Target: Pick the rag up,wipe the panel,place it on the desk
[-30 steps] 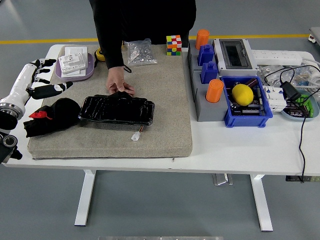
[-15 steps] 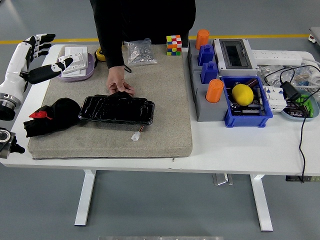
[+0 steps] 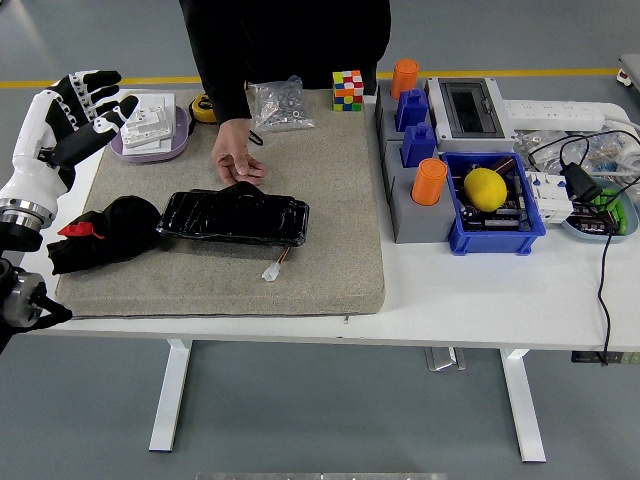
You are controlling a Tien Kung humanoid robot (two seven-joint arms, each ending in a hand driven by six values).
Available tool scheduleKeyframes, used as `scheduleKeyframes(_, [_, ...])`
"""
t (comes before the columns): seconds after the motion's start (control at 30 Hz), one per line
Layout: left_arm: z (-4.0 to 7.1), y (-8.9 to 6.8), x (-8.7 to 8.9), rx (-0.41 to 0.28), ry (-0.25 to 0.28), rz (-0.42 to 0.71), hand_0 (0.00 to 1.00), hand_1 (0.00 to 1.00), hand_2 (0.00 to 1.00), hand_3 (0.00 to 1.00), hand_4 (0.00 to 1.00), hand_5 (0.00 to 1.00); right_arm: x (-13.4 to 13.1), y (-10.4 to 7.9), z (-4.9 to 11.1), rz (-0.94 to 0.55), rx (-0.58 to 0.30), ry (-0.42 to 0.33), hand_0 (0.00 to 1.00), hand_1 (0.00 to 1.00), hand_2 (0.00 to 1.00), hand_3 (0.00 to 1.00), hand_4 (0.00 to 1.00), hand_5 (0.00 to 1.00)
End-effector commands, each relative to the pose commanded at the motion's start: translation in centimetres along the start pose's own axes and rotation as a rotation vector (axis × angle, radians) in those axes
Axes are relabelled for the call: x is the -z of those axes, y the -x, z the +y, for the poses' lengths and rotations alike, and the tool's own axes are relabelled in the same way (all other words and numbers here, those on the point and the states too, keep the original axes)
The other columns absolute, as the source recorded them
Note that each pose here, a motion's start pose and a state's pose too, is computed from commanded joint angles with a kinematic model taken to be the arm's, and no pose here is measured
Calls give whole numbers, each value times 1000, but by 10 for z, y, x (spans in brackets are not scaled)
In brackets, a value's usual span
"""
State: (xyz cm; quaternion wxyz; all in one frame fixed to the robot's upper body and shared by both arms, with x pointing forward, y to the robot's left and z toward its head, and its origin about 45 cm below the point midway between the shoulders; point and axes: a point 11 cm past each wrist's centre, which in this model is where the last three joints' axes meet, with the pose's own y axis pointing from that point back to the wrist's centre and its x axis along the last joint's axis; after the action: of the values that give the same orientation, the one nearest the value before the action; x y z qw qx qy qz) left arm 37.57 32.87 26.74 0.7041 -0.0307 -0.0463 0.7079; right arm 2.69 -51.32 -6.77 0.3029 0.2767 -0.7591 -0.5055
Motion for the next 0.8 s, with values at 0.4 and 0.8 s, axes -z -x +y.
scheduleKeyframes(0.4, [0, 1, -2, -4, -11, 242, 696, 735, 664, 593, 837, 265, 0, 1, 0, -4, 2, -1, 708, 574, 678, 611, 998, 601])
scheduleKeyframes(0.8, [-4, -9, -7, -24, 10, 207, 704, 737, 650, 596, 800, 224, -1, 3, -1, -14, 9, -5, 708, 573, 678, 611, 998, 600])
